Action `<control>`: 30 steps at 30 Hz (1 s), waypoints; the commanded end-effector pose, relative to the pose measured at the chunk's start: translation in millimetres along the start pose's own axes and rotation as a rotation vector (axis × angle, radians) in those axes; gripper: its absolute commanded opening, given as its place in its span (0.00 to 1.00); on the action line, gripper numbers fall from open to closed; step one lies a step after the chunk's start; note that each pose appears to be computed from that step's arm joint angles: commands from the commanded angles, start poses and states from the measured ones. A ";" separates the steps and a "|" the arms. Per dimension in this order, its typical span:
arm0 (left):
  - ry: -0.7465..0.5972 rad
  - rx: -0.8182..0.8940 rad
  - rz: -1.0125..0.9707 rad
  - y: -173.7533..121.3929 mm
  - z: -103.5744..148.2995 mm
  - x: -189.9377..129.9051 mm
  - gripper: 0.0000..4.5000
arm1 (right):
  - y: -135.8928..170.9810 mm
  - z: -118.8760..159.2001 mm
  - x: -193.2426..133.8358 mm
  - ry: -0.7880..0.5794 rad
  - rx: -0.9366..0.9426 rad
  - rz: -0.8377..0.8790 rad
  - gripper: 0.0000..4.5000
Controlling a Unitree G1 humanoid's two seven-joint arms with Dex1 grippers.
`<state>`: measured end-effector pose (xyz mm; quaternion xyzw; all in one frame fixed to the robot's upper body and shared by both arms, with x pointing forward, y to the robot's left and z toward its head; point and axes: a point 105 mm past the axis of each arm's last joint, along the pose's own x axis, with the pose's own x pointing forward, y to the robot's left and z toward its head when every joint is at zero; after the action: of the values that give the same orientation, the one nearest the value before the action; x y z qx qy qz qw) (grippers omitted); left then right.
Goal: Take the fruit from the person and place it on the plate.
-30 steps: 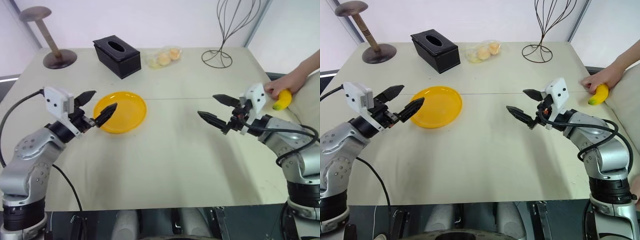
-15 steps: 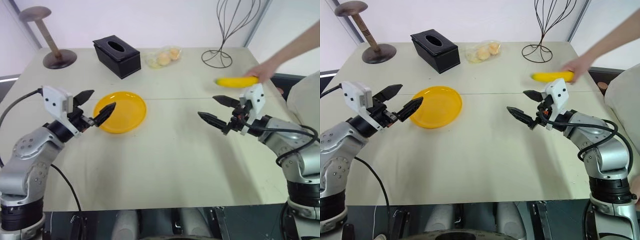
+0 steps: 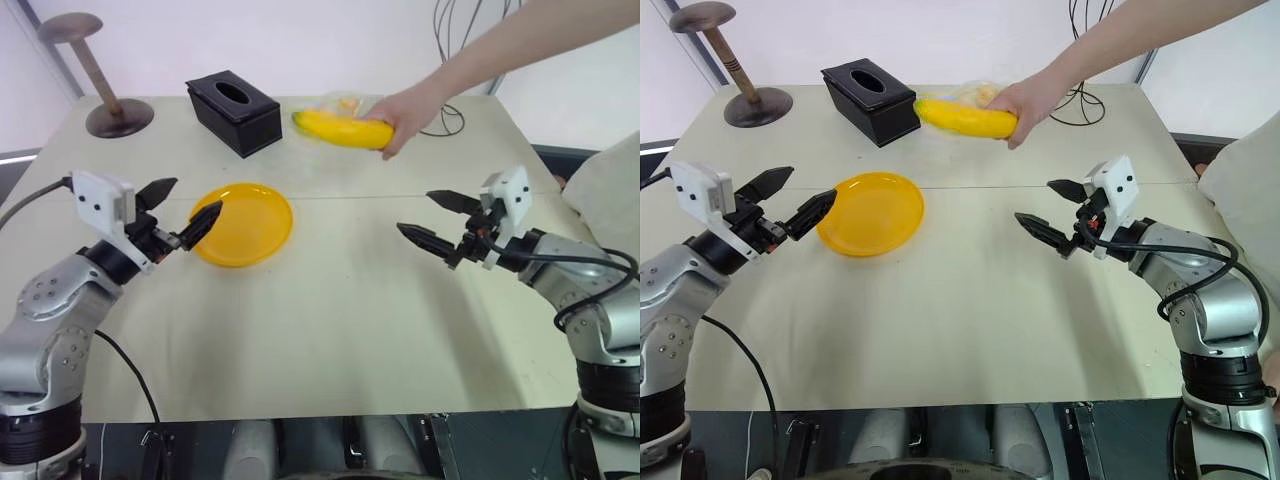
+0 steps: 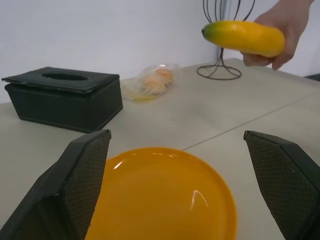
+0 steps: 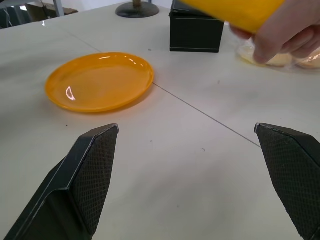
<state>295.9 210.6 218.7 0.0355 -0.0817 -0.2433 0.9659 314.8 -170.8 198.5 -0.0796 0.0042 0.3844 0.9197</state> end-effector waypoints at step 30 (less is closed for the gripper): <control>-0.058 0.059 0.021 0.3 15.8 8.8 0.99 | 16.0 70.9 78.9 -0.123 1.348 -0.206 1.00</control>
<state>302.6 209.5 224.8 0.0458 -0.0932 -0.2305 0.9675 354.6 -95.1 246.5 0.5227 0.1969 0.2041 0.8039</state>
